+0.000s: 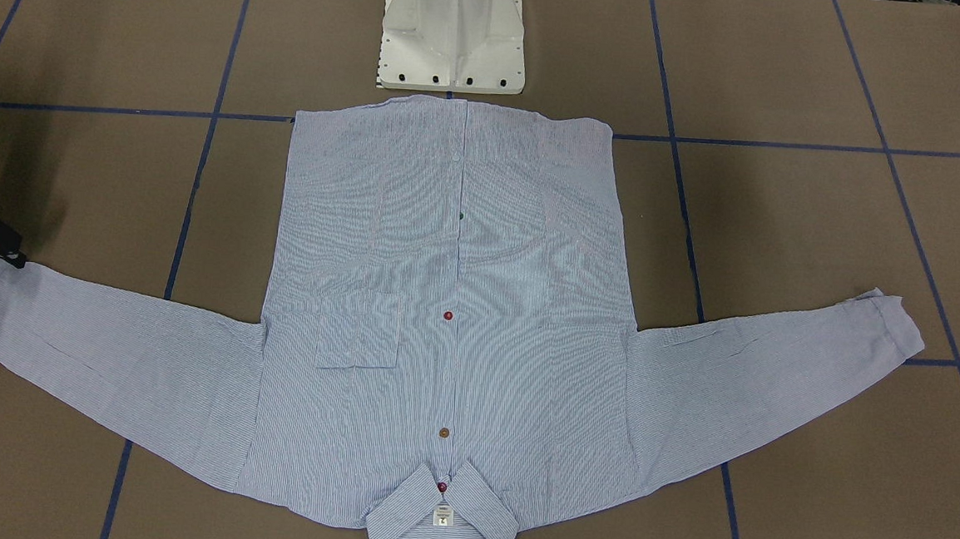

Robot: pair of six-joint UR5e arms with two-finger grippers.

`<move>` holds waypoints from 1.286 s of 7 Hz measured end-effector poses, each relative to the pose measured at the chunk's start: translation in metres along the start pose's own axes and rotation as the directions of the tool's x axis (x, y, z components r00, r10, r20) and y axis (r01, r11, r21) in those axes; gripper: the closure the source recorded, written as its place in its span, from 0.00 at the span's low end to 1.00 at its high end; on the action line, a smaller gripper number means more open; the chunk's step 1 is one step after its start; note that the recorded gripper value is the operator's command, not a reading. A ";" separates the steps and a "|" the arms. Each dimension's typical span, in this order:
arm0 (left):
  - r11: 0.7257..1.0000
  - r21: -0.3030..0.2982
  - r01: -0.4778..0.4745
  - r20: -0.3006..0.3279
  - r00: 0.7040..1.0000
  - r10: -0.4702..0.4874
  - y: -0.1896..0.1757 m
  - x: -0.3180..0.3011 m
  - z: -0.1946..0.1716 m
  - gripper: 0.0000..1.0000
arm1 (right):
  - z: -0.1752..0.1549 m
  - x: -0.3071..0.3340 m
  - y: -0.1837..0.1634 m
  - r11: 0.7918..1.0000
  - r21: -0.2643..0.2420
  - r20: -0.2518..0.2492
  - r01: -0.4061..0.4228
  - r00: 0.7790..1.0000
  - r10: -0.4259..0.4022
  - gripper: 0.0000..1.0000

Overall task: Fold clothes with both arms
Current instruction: 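Reach the right gripper to the sleeve cuff nearest it and grasp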

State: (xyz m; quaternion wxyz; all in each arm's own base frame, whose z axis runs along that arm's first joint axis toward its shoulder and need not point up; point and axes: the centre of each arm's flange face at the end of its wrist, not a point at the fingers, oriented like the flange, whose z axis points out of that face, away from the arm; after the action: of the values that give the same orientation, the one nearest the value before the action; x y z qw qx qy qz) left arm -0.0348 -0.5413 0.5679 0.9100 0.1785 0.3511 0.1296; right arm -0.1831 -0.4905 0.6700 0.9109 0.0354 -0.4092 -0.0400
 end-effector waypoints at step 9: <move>1.000 -0.002 0.002 0.000 1.000 -0.002 -0.001 -0.001 0.001 0.00 | -0.054 -0.026 -0.018 0.998 0.056 0.113 0.028 0.993 -0.034 1.00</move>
State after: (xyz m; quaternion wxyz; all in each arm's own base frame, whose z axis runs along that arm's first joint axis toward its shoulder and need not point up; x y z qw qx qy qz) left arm -0.0347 -0.5427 0.5695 0.9103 0.1770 0.3512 0.1290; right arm -0.1608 -0.5038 0.6135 0.8839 0.0642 -0.4610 -0.0448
